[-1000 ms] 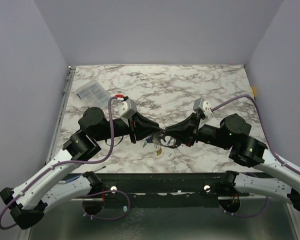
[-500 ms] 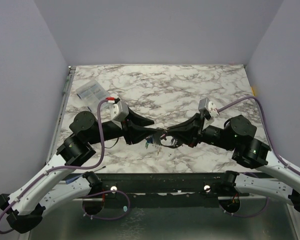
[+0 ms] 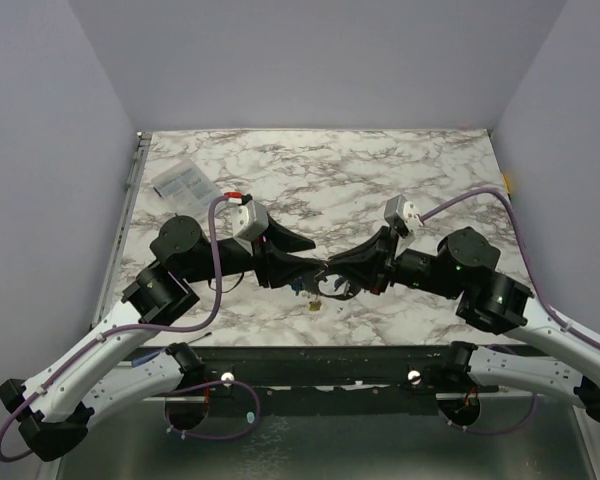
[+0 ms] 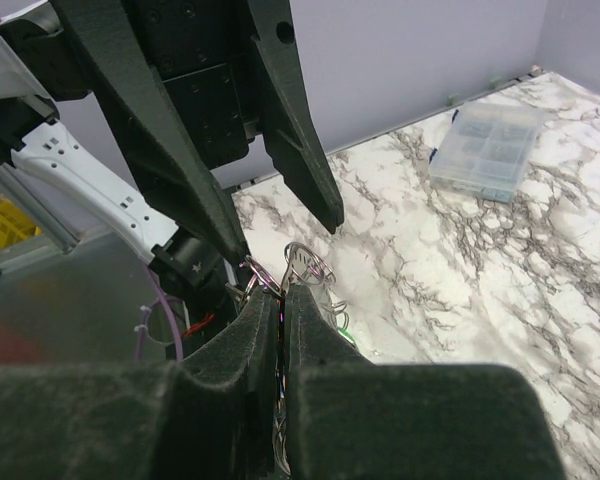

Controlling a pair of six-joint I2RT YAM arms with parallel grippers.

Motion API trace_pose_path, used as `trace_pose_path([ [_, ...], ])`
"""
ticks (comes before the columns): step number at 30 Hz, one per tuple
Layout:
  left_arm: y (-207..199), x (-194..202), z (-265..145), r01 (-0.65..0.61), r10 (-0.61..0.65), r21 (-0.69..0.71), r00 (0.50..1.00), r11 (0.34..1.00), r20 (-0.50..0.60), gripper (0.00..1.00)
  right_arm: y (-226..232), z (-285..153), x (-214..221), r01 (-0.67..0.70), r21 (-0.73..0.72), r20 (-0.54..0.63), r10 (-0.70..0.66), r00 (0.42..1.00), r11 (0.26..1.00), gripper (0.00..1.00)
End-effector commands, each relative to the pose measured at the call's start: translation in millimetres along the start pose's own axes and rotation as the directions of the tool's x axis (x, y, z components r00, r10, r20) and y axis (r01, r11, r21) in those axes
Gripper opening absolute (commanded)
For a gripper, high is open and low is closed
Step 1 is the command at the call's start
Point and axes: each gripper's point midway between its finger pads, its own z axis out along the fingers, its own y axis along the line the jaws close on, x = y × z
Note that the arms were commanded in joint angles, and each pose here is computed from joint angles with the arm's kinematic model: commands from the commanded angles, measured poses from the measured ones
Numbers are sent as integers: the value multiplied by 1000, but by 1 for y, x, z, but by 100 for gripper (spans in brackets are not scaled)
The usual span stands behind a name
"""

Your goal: Put the keys on the keyring

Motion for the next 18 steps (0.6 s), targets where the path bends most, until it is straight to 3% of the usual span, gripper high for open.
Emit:
trace_pose_path([
  [1, -13, -14, -1, -67, 65, 72, 997, 995, 41, 47, 11, 0, -25, -10, -35, 57, 12, 998, 999, 1],
  [11, -17, -2, -3, -82, 80, 107, 996, 991, 24, 47, 12, 6, -25, -36, -39, 36, 38, 999, 999, 1],
  [18, -12, -1, -1, -98, 95, 93, 995, 991, 29, 36, 16, 6, -25, -36, -63, 31, 38, 999, 997, 1],
])
